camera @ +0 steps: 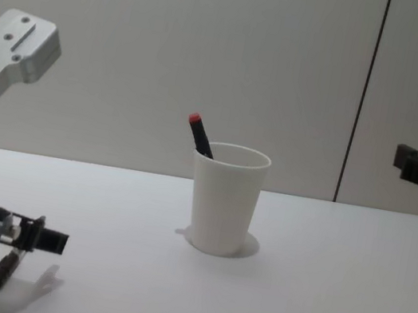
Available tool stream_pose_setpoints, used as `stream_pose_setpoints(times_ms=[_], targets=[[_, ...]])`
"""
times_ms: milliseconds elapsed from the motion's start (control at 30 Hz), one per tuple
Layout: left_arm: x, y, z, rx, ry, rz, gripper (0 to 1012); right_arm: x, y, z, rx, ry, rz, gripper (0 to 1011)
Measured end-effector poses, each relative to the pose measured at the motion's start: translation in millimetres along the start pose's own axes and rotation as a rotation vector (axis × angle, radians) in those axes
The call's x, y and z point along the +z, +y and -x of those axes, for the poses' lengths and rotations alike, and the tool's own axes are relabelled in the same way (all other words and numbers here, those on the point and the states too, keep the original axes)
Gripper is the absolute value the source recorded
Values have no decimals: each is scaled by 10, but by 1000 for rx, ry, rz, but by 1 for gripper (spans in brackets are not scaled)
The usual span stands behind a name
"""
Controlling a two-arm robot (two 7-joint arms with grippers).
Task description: Place the pen into the pen holder.
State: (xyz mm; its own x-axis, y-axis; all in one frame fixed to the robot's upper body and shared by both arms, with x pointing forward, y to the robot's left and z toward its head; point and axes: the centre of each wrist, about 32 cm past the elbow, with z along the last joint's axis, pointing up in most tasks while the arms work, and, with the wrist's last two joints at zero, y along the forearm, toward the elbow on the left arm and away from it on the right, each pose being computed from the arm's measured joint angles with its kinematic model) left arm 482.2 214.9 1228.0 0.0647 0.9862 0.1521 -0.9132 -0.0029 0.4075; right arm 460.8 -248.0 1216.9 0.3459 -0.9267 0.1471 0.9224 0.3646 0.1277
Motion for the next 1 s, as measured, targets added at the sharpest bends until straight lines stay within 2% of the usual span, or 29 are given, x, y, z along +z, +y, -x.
stream_pose_setpoints(times_ms=[300, 767, 1000], targets=[[-5, 2, -17, 19, 28, -42, 1004, 0, 0, 0, 0, 0, 0, 1001], [12, -32, -51, 25, 77, -68, 1003, 0, 0, 0, 0, 0, 0, 1001], [23, -42, -60, 19, 97, -76, 860, 0, 0, 0, 0, 0, 0, 1001]])
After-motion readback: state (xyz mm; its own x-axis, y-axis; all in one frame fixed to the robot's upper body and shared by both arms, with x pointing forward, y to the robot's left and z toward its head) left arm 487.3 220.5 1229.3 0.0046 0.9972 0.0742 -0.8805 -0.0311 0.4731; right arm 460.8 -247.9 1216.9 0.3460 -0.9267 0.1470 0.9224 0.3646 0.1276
